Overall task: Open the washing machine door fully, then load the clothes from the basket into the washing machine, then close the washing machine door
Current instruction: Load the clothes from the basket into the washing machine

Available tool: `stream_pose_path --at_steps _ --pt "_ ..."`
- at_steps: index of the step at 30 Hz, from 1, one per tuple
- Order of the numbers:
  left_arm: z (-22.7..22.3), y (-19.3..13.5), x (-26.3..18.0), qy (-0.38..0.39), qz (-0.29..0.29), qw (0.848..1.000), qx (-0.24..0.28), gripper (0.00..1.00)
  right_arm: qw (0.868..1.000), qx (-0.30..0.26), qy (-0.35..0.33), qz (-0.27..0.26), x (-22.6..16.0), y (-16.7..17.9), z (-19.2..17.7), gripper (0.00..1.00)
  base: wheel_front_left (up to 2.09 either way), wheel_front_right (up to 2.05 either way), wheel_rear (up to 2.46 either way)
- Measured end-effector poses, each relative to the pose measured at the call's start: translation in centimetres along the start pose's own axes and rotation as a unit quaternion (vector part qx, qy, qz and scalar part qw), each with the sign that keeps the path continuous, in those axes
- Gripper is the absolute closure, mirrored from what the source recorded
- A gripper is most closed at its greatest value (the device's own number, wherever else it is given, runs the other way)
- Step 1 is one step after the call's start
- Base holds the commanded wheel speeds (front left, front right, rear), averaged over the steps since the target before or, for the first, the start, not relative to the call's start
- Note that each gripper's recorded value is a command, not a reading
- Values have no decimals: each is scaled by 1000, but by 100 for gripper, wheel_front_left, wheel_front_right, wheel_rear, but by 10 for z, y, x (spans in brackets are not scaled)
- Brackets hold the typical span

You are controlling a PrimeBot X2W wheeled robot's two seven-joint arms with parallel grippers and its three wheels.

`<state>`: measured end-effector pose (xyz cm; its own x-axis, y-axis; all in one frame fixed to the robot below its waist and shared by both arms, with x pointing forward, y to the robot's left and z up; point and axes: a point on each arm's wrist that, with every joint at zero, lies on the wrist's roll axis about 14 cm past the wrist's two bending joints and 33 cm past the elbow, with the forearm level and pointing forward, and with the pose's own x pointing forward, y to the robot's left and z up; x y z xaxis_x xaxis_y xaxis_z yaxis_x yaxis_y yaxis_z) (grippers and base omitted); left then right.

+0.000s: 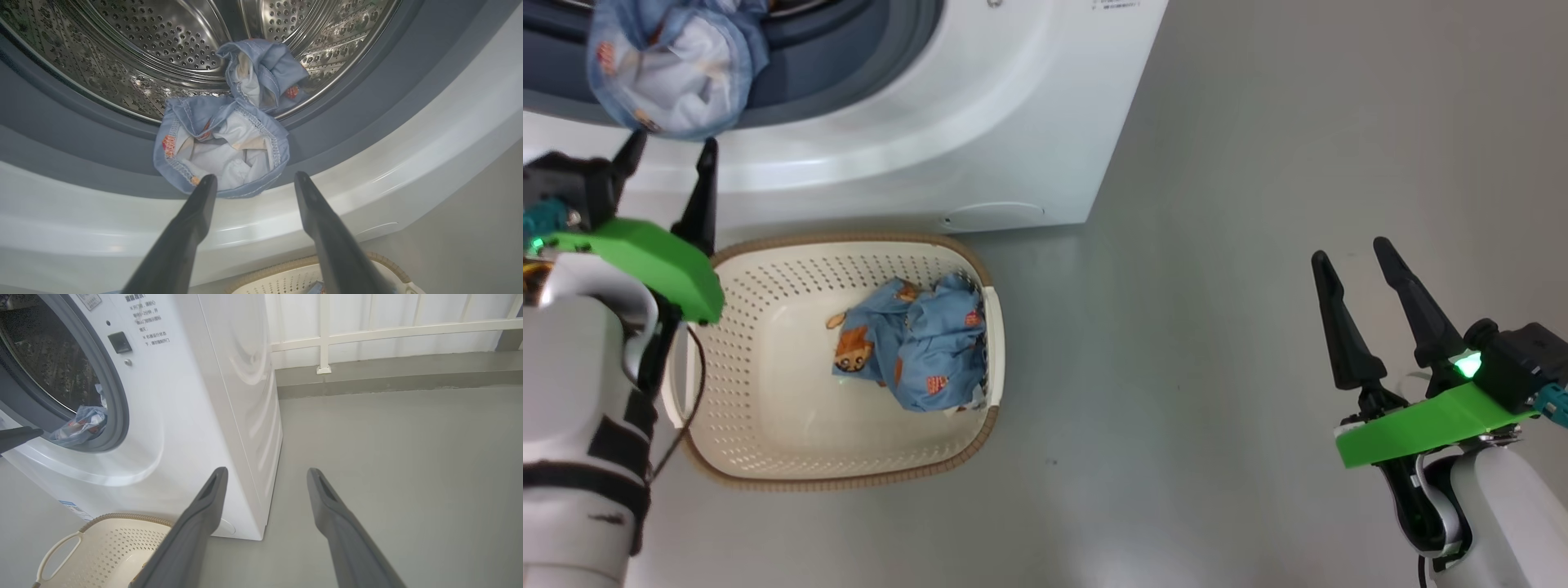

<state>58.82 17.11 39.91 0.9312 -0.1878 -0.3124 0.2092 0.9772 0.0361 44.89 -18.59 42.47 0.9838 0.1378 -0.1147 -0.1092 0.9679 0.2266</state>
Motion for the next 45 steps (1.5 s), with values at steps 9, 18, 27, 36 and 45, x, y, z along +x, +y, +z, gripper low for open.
stream_pose_path --at_steps 9,18,27,36,45 --pt "-16 4 27 43 -4 999 31 0 1000 0 12 -1 11 -4 -12 0 0 0 0" --pt "-24 5 45 60 -13 996 68 0 1000 -2 19 -4 16 -8 -19 0 0 0 0" --pt "-34 7 54 78 -21 990 113 0 1000 -2 21 -12 17 -13 -21 0 0 0 0" --pt "-31 11 61 74 -11 989 131 100 1000 2 20 -17 17 -14 -21 0 0 0 0" --pt "0 16 70 24 16 997 70 100 1000 8 16 -18 19 -12 -20 0 0 0 0"
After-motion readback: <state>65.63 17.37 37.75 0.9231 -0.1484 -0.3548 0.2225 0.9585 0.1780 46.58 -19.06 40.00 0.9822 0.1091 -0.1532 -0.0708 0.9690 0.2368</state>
